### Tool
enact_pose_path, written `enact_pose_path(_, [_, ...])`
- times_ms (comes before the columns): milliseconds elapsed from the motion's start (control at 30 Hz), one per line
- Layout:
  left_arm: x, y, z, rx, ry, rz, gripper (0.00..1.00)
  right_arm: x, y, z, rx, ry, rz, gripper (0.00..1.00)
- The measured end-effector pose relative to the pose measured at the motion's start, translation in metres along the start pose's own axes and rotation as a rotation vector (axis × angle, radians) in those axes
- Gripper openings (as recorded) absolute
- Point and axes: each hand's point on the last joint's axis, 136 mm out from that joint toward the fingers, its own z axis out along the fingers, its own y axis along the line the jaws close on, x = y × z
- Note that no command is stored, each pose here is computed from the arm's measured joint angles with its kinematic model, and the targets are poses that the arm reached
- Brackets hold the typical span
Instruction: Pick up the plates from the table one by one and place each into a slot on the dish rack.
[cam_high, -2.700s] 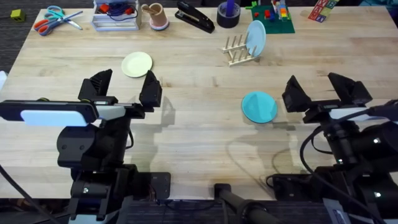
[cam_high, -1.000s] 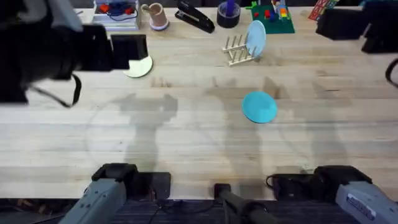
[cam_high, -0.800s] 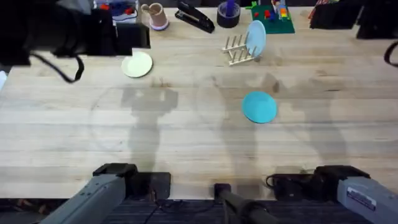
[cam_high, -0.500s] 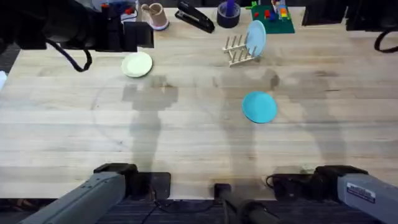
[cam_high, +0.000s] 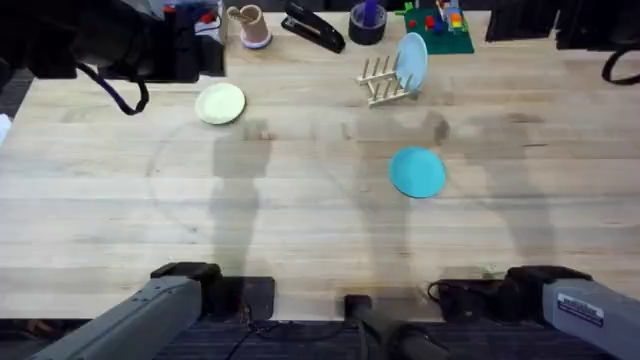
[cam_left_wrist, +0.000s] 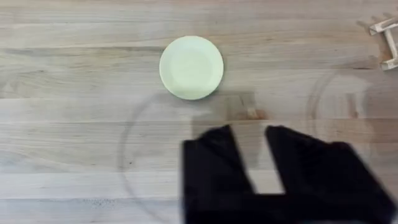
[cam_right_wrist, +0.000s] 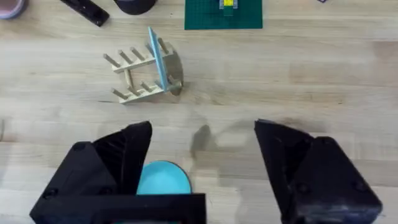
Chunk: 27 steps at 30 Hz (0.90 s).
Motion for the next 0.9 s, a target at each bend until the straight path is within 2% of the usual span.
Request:
enact_pose_path(33, [0.0, 0.0, 0.0, 0.0, -0.001, 0.0, 0.163, 0.0, 0.0, 0.0, 0.0, 0.0, 0.0, 0.995])
enact_pose_path(67, [0.0, 0.0, 0.0, 0.0, -0.001, 0.004, 0.077, 0.0, 0.0, 0.0, 0.0, 0.0, 0.0, 0.995])
enact_pose_path(100, [0.0, 0.0, 0.0, 0.001, -0.001, 0.003, 0.049, 0.0, 0.0, 0.0, 0.0, 0.0, 0.0, 0.995])
enact_pose_path(300, [-0.001, 0.003, -0.001, 0.089, -0.008, -0.016, 0.04, 0.0, 0.0, 0.0, -0.002, 0.0, 0.0, 0.995])
enact_pose_path(500, [-0.005, 0.035, -0.001, 0.215, -0.041, -0.127, 0.039, 0.0, 0.0, 0.0, -0.003, 0.0, 0.0, 0.995])
enact_pose_path(667, [-0.002, 0.056, 0.02, 0.343, -0.021, -0.218, 0.039, 0.0, 0.0, 0.0, -0.003, 0.0, 0.0, 0.995])
enact_pose_path(900, [0.011, 0.079, 0.057, 0.452, 0.039, -0.309, 0.038, 0.0, 0.0, 0.0, -0.003, 0.0, 0.0, 0.995])
